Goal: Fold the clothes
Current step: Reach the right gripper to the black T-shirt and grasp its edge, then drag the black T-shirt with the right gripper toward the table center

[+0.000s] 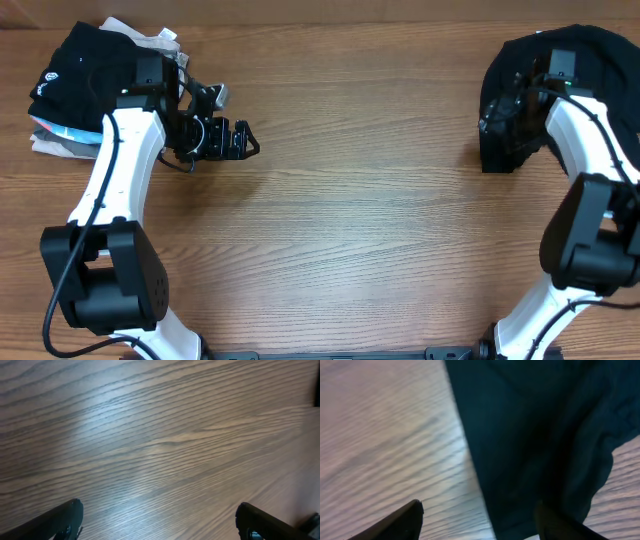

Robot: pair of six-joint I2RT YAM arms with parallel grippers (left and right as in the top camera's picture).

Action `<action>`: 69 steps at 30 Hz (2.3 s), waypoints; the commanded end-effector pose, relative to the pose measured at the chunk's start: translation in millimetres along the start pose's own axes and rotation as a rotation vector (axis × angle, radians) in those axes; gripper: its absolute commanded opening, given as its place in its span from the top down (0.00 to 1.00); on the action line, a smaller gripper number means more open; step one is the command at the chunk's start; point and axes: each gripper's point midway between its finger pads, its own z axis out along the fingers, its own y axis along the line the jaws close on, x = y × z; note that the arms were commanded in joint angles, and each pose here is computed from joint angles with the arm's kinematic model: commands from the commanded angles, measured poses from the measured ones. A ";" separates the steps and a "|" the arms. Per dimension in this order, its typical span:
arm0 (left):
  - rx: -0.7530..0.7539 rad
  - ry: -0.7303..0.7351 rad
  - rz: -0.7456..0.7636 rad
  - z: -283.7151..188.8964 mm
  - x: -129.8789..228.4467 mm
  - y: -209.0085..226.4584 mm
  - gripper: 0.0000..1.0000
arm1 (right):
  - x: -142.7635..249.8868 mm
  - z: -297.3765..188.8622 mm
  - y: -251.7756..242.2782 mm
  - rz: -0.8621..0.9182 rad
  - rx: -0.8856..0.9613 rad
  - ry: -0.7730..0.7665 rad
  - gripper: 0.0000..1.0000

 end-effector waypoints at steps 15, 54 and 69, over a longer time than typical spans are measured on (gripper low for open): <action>-0.025 -0.022 0.063 6.1 -12.4 -8.9 0.00 | 16.7 51.9 -37.2 0.046 0.197 0.019 0.35; -0.175 -0.073 -0.047 -51.0 -30.7 17.3 0.00 | 232.9 -46.0 340.4 -0.598 -0.445 0.303 0.73; -0.094 -0.024 0.115 -38.3 -23.9 -16.3 0.00 | 115.5 -129.6 221.8 -0.318 -0.158 0.082 0.10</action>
